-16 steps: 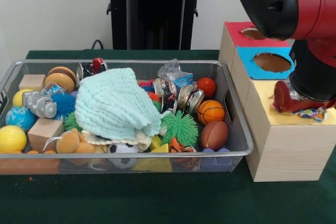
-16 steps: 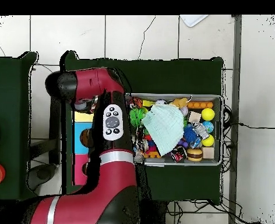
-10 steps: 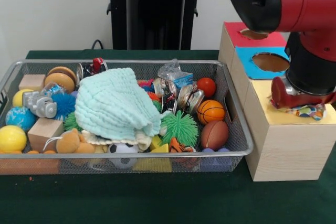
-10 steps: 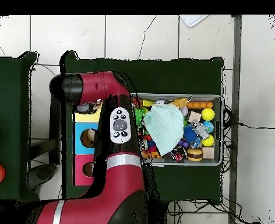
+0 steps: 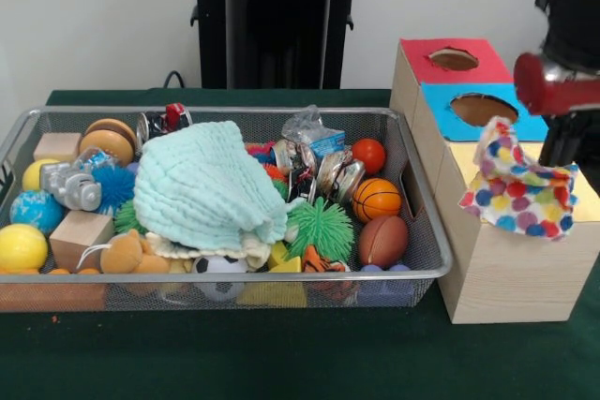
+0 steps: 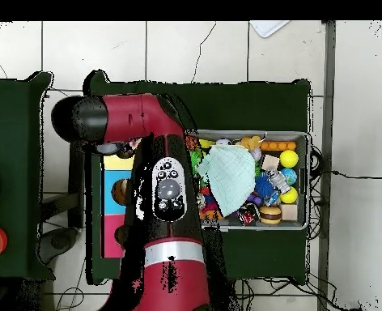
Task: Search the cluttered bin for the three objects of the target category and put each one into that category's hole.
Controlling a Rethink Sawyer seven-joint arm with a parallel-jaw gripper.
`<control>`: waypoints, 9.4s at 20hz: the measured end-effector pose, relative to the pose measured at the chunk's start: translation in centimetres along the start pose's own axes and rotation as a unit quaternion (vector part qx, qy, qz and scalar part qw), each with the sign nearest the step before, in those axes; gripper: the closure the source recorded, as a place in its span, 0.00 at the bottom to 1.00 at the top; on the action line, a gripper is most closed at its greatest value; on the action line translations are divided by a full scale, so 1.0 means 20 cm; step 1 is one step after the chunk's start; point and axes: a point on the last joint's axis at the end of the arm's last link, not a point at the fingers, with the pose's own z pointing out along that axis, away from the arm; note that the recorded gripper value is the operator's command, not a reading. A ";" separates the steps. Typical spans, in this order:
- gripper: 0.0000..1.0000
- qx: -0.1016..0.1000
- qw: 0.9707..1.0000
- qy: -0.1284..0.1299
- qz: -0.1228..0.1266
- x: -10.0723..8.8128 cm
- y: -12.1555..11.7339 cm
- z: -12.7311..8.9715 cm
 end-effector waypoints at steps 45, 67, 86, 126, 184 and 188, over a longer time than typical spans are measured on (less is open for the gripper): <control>1.00 0.046 0.997 -0.052 -0.019 -0.11 -0.06 -0.52; 1.00 0.066 0.995 -0.072 0.014 -0.02 -0.52 -0.17; 1.00 0.048 0.996 -0.071 -0.021 -0.01 -0.18 -0.12; 1.00 0.016 0.999 0.027 -0.029 0.16 0.02 0.46; 1.00 0.011 0.995 -0.099 -0.009 -0.23 -0.55 -0.68; 1.00 0.004 0.994 -0.105 -0.014 -0.25 -0.51 -0.72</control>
